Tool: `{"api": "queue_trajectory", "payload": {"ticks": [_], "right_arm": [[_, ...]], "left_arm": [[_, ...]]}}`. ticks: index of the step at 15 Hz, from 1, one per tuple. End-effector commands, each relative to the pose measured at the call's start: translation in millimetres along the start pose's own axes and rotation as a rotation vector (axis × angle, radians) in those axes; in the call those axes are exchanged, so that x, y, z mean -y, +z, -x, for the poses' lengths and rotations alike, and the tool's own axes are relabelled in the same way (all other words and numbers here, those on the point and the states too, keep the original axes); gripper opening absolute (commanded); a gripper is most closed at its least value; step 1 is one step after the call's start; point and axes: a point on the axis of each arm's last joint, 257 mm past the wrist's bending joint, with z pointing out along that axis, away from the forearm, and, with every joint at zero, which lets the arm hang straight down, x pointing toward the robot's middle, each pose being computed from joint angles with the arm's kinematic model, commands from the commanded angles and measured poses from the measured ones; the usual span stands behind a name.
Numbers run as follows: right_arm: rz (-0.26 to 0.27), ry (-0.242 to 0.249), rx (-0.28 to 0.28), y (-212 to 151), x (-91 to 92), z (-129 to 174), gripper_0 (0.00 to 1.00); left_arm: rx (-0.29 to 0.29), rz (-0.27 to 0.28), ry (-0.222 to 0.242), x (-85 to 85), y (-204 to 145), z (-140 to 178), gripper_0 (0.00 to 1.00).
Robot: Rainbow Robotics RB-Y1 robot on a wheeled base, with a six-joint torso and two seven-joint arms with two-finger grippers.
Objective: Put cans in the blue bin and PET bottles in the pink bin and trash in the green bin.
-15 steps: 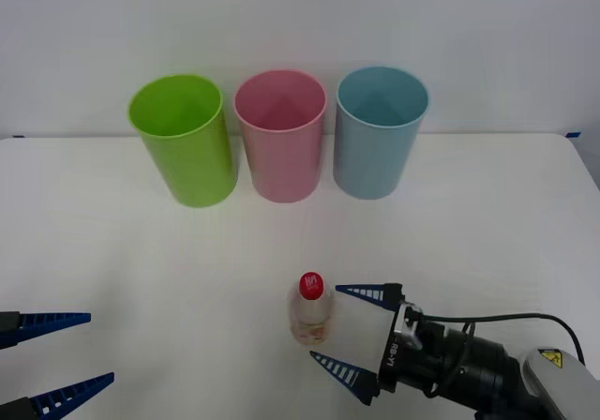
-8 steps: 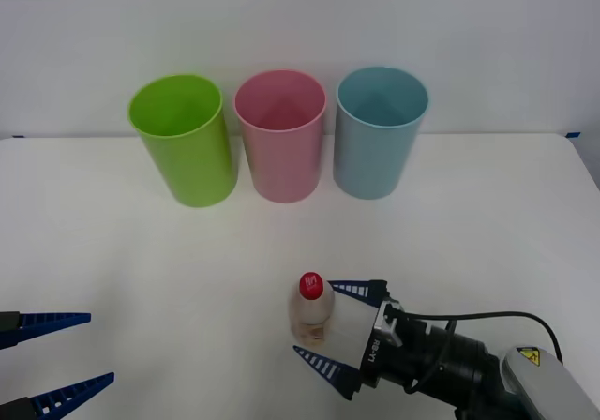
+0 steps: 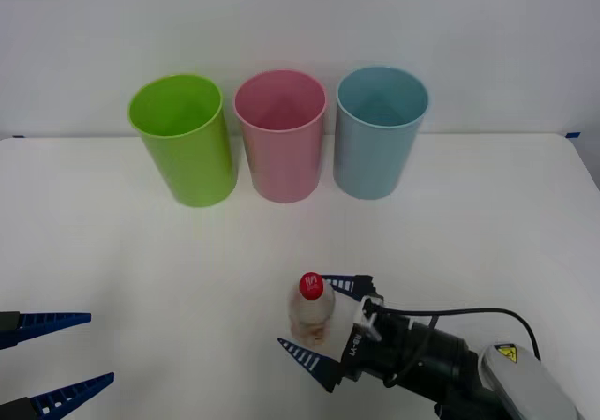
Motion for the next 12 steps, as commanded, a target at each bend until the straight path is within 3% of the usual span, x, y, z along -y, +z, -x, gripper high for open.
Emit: {"api": "queue_trajectory", "payload": {"ticks": [1,9,10,11,12], "right_arm": [[-0.001,-0.004,-0.001,1.0,0.2,-0.1,1.0],[0.001,-0.011,0.0,1.9,0.9,1.0,1.0],[0.001,-0.011,-0.002,1.1,0.6,0.1,0.2],[0.003,-0.015,-0.001,2.2,0.1,0.8,0.0],[0.003,-0.017,-0.001,2.2,0.1,0.8,0.0]], "left_arm": [[0.0,0.0,0.0,0.0,0.0,0.0,1.0],[0.0,0.0,0.0,0.0,0.0,0.0,1.0],[0.0,0.0,0.0,0.0,0.0,0.0,1.0],[0.0,0.0,0.0,0.0,0.0,0.0,1.0],[0.0,0.0,0.0,0.0,0.0,0.0,1.0]]}}
